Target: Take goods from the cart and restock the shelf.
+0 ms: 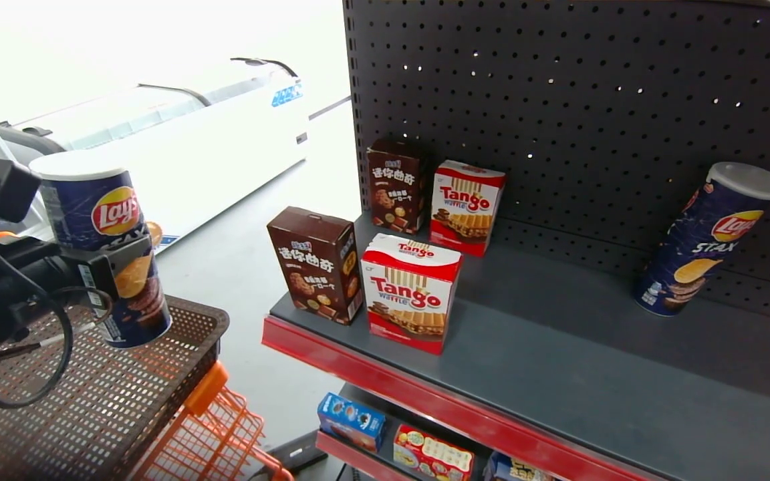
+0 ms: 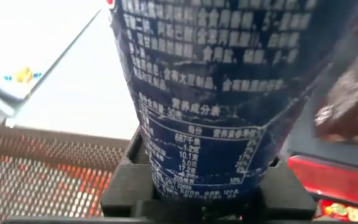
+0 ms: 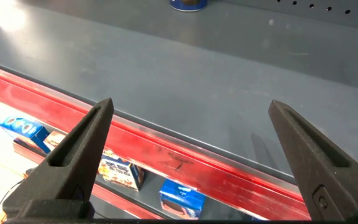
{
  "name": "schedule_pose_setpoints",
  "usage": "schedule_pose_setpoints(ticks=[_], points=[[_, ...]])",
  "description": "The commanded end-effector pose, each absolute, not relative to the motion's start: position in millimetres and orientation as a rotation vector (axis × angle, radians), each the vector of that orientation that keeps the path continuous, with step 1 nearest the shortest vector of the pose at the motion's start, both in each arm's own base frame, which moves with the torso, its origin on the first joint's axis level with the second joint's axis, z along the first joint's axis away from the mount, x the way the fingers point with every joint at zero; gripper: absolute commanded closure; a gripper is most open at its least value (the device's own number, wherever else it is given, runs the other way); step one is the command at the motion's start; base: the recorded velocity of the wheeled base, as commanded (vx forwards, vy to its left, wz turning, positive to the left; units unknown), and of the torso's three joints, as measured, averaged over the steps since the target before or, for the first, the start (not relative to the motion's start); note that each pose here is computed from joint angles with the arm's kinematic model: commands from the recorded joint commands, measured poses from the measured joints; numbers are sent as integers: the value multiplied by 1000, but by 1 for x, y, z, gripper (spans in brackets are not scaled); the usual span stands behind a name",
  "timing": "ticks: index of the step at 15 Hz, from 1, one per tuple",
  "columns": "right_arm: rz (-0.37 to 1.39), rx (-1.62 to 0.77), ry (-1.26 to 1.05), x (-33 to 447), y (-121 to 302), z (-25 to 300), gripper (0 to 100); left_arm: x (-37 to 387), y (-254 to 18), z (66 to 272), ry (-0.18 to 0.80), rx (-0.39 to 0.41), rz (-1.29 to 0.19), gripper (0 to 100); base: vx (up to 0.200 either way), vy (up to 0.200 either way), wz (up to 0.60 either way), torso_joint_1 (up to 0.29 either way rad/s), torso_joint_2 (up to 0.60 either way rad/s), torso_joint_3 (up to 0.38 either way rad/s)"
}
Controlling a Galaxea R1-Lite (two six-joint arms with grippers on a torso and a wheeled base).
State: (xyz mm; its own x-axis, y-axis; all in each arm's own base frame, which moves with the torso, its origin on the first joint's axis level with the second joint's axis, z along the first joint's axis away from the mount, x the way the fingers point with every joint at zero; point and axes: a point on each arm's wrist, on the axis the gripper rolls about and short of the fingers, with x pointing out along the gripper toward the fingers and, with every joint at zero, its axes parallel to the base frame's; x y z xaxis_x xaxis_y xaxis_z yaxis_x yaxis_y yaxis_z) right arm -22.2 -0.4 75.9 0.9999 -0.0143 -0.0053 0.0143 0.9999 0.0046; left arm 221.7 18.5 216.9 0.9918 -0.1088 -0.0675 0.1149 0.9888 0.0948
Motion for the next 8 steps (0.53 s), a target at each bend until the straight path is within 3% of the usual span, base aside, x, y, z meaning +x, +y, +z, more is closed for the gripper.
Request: schedule_pose_setpoints(ticks=[1, 8], points=[[-12, 5, 5, -22, 0, 76, 0, 208, 15, 224, 25, 108, -121, 100, 0, 0, 0, 0, 0, 0], [-14, 5, 5, -22, 0, 76, 0, 204, -5, 239, -40, 100, -256, 100, 0, 0, 0, 0, 0, 0]])
